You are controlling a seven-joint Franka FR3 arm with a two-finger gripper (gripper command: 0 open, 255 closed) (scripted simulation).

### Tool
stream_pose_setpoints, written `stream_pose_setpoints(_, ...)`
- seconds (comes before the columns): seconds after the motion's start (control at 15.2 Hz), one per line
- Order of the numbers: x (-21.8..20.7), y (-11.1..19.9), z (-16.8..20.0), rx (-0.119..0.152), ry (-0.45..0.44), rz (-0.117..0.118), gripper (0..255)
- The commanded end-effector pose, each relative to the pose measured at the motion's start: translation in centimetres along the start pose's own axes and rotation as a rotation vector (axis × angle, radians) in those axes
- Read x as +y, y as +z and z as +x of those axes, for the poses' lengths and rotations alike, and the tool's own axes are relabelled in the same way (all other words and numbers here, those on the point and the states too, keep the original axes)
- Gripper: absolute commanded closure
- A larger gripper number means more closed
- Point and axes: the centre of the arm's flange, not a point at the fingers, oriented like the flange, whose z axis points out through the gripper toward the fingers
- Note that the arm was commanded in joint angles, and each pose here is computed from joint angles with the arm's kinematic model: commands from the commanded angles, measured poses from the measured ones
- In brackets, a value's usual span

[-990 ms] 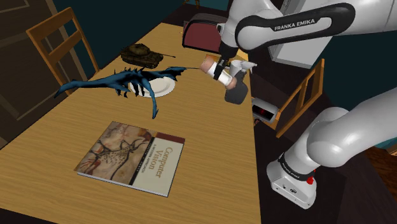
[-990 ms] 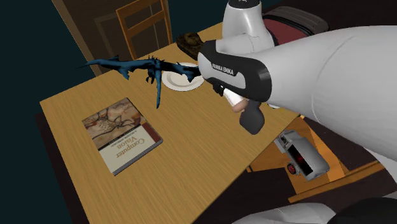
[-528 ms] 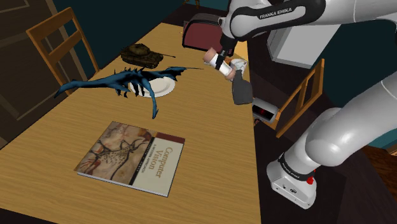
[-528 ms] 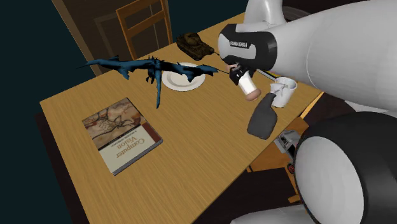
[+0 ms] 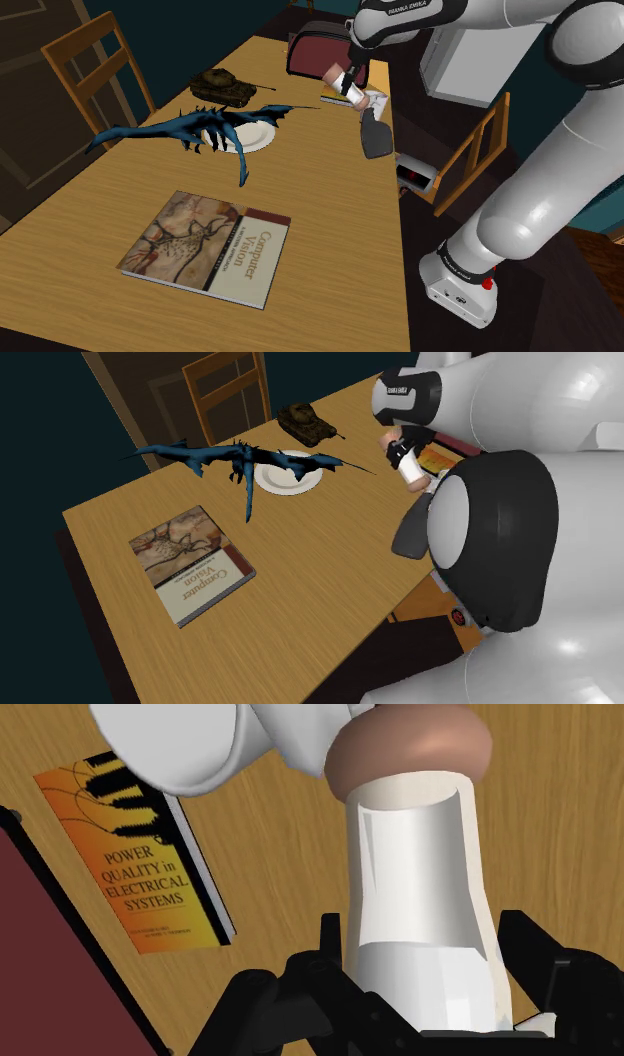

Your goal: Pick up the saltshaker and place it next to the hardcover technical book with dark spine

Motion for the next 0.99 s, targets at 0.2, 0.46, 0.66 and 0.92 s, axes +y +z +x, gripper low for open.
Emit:
stream_pose_setpoints(0.2,6.4,1.1,1.8,0.000,-0.002,-0.001,255)
stream_pose_setpoints(0.46,8.0,2.9,2.0,0.000,-0.002,-0.001,255)
stream_pose_setpoints(0.66,7.8,4.5,1.8,0.000,-0.002,-0.001,255)
stream_pose_setpoints(0.92,7.5,6.5,1.5,0.000,-0.002,-0.001,255)
